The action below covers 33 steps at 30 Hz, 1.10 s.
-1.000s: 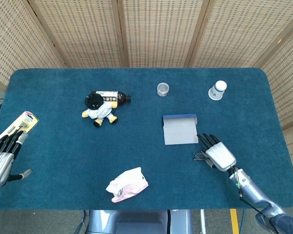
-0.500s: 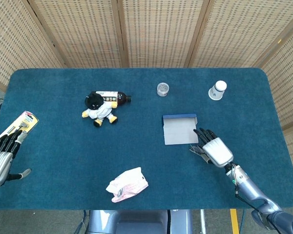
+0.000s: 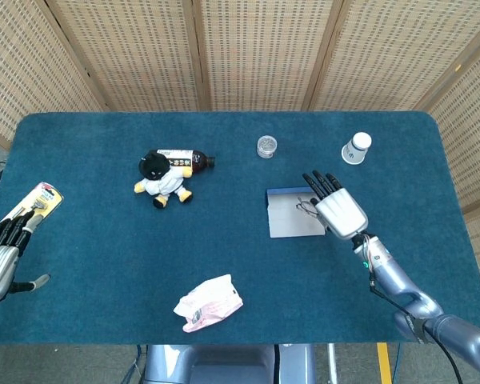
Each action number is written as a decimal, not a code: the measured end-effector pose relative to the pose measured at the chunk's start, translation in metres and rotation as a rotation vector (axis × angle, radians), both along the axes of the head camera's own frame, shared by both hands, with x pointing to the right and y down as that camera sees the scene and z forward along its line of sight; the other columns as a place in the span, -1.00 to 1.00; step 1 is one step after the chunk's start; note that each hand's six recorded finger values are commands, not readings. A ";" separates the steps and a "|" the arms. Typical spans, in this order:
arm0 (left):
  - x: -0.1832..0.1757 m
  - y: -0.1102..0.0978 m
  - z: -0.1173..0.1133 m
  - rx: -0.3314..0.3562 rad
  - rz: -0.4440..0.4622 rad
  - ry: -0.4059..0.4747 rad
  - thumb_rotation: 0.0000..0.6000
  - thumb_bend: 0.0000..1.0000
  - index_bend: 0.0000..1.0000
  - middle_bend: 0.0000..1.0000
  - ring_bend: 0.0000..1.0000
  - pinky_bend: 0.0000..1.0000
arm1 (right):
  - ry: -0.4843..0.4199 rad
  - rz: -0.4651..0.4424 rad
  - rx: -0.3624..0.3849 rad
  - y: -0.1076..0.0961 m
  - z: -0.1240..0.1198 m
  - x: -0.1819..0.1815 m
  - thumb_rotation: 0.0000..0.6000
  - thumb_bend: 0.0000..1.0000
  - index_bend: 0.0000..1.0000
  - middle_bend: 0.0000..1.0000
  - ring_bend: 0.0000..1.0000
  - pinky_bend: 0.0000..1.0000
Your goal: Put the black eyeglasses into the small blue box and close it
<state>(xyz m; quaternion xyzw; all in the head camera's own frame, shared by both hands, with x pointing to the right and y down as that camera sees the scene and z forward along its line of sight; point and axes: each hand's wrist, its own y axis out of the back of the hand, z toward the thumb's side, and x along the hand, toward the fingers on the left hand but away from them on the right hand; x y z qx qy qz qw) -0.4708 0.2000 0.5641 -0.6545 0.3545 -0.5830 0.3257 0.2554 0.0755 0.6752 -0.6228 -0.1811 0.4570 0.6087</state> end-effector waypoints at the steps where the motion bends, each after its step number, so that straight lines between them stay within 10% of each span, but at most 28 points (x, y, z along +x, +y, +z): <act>1: 0.000 0.000 0.001 -0.003 -0.002 0.000 1.00 -1.00 -1.00 -1.00 -1.00 -1.00 | 0.012 -0.014 0.011 -0.003 0.001 -0.005 1.00 0.24 0.26 -0.85 -1.00 -0.64; 21: -0.007 -0.009 0.012 -0.047 -0.034 -0.005 1.00 -1.00 -1.00 -1.00 -1.00 -1.00 | 0.289 -0.351 0.158 -0.015 0.053 -0.055 1.00 0.24 0.26 -0.85 -1.00 -0.64; 33: -0.007 -0.009 0.013 -0.054 -0.035 -0.005 1.00 -1.00 -1.00 -1.00 -1.00 -1.00 | 0.297 -0.410 0.163 -0.006 0.064 -0.070 1.00 0.24 0.26 -0.85 -1.00 -0.64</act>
